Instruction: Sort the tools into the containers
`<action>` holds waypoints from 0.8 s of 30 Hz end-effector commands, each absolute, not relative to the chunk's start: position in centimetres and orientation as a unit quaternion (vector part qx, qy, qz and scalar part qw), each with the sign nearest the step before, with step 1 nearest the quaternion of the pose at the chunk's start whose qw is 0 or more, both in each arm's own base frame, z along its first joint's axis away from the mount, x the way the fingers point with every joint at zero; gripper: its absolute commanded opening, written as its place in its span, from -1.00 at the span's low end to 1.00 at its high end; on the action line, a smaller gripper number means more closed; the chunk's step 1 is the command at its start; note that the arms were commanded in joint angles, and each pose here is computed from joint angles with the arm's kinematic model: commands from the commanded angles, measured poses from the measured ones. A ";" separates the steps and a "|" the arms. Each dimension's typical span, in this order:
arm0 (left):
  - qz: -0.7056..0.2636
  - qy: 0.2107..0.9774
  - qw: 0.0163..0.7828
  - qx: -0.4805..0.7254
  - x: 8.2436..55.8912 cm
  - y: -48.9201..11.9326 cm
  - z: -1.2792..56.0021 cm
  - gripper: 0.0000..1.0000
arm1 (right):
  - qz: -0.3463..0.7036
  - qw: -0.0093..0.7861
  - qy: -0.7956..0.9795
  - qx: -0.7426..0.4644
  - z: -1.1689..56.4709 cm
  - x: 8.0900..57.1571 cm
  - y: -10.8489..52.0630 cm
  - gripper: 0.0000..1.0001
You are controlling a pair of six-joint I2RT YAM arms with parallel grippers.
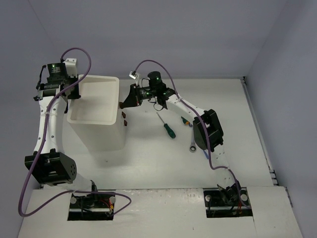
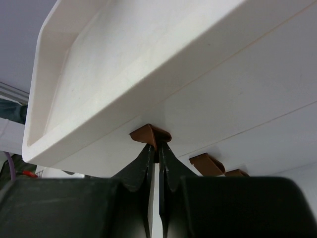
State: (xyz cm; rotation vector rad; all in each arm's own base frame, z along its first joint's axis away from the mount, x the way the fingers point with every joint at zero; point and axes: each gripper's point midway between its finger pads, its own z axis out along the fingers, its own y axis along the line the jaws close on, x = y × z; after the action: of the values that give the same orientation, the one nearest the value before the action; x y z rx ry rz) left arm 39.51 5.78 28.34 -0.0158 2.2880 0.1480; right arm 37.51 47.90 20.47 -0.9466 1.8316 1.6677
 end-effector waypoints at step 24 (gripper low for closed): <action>0.027 0.900 0.435 0.022 40.6 3.8 29.7 -1.00 | 0.569 0.343 0.691 -0.286 24.7 40.2 34.3 -1.00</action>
State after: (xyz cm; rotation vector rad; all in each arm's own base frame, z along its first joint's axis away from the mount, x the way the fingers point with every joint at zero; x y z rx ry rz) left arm 39.70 5.10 28.34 0.0037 2.2857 0.1169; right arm 39.39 36.04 19.97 -0.7145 1.9444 1.5511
